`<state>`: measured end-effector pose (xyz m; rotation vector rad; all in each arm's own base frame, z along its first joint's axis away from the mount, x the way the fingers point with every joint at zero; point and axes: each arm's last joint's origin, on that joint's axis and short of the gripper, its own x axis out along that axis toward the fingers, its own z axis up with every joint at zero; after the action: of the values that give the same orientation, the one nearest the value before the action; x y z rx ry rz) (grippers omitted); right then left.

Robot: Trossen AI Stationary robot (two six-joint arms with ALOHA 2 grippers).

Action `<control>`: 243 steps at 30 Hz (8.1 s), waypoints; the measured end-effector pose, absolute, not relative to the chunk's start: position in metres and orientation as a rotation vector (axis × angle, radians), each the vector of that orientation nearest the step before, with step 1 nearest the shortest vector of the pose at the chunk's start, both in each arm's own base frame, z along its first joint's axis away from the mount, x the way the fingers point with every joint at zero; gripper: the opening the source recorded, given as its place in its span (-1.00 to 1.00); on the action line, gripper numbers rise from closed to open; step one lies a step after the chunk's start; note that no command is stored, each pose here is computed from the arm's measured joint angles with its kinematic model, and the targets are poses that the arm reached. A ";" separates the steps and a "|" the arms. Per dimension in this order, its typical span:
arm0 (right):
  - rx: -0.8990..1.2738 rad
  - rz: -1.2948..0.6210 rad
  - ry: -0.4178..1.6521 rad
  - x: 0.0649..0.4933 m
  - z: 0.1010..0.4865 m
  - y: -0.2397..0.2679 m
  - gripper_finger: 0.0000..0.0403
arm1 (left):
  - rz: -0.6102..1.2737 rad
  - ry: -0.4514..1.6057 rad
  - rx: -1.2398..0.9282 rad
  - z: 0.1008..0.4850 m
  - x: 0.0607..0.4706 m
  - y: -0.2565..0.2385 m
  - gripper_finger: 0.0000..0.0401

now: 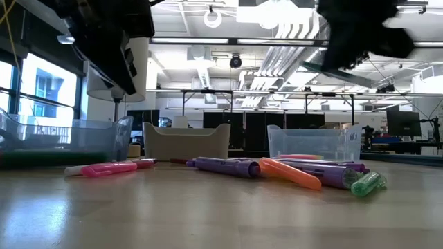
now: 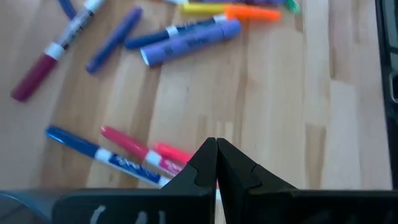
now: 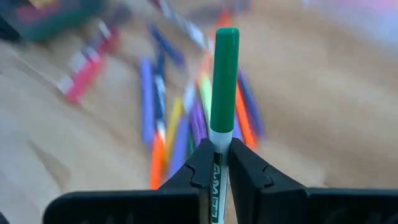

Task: Pick & Place Markers
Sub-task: Put the green marker pen into the white bin, then put the pink pen into the transparent bin

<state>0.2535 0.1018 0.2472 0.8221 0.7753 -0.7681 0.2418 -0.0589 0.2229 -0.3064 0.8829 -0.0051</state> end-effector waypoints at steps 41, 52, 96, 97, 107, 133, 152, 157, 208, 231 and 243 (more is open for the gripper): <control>0.075 -0.132 1.032 0.442 0.204 -0.163 -0.79 | 0.253 0.722 -0.623 0.230 0.250 -0.054 -1.00; 0.274 -0.196 1.053 0.436 0.210 -0.159 -0.34 | 0.159 0.799 -0.589 0.227 0.247 -0.055 -1.00; 0.554 -0.144 0.749 0.151 0.236 0.070 -0.99 | 0.753 1.138 -0.885 0.240 0.347 -0.091 -0.29; 0.547 -0.136 0.755 0.150 0.235 0.071 -0.99 | 0.768 1.162 -0.910 0.234 0.349 -0.093 -0.29; 0.507 -0.050 0.787 0.147 0.235 0.079 -1.00 | 0.889 1.289 -0.937 0.199 0.353 -0.102 -0.29; 0.481 -0.042 0.781 0.146 0.235 0.081 -0.99 | 0.897 1.382 -0.895 0.161 0.364 -0.106 -0.29; 0.487 -0.051 0.756 0.147 0.237 0.081 -0.99 | 0.652 1.398 -0.655 0.192 0.376 -0.113 -0.29; 0.500 -0.046 0.729 0.149 0.239 0.082 -1.00 | 0.686 1.471 -0.492 0.202 0.367 -0.109 -0.29; 0.441 -0.104 0.610 0.153 0.244 0.080 -1.00 | 0.528 1.410 -0.633 0.191 0.364 -0.108 -0.84; 0.767 -0.317 0.699 0.140 0.160 0.064 -1.00 | 0.319 0.828 -0.297 0.346 0.425 0.046 -0.84; 0.875 -0.401 0.391 0.143 0.152 0.059 -1.00 | 0.149 0.723 -0.232 0.307 0.456 0.128 -0.84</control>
<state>0.1433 0.0592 0.1522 0.8754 0.3914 -0.4013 0.4562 0.1276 0.3069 -0.2323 0.7234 0.1486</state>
